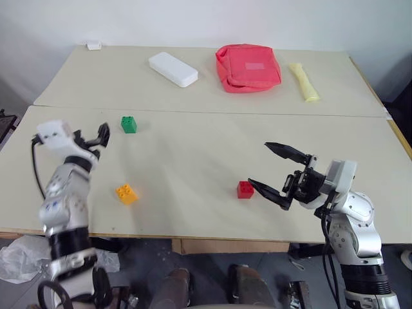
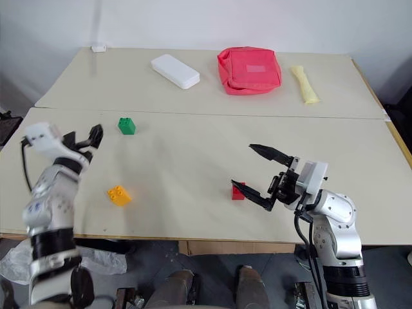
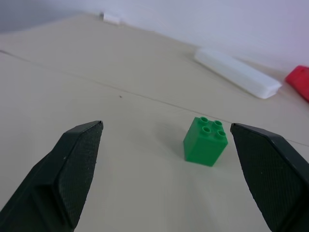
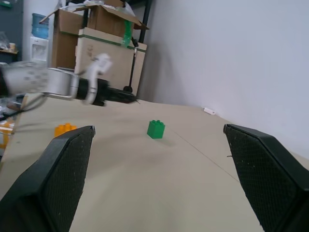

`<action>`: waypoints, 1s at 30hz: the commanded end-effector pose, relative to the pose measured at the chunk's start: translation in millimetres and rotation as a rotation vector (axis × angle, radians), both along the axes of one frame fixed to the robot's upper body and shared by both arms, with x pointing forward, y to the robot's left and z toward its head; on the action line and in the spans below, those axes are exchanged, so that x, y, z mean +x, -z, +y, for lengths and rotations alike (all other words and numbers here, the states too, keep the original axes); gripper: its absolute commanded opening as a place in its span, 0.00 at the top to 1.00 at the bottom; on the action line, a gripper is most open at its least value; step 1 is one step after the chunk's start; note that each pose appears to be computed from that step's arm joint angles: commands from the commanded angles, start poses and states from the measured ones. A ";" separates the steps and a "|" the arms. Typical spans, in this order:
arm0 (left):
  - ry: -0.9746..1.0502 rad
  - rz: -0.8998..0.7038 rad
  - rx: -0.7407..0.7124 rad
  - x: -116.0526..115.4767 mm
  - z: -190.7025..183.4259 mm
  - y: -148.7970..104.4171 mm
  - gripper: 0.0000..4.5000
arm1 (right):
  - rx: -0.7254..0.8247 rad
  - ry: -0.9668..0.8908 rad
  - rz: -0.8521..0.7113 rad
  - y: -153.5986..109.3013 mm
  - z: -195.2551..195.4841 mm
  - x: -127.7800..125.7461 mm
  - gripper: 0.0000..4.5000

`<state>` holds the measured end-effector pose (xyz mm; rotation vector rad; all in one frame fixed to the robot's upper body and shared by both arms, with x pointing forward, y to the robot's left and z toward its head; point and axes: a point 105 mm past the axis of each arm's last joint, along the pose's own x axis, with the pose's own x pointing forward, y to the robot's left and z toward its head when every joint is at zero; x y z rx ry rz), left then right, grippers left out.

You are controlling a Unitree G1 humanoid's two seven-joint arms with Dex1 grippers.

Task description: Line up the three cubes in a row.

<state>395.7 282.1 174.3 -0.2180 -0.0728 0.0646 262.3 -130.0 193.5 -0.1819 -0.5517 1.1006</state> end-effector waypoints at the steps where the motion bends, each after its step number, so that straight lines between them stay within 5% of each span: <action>1: 0.049 0.008 0.056 16.1 -8.8 -4.3 0.00 | -0.033 -0.024 -0.043 -6.3 4.5 -7.2 0.00; 15: 0.082 0.099 0.125 53.2 -29.1 1.7 0.00 | -0.039 -0.024 0.009 6.5 7.2 -16.1 0.00; 26: 0.164 0.118 0.152 56.2 -34.6 7.3 0.67 | -0.044 0.019 0.021 30.4 -1.7 -19.3 0.00; 30: 0.316 -0.018 0.196 49.8 -40.3 -22.6 0.67 | -0.036 0.045 0.019 32.5 -5.1 -18.8 0.00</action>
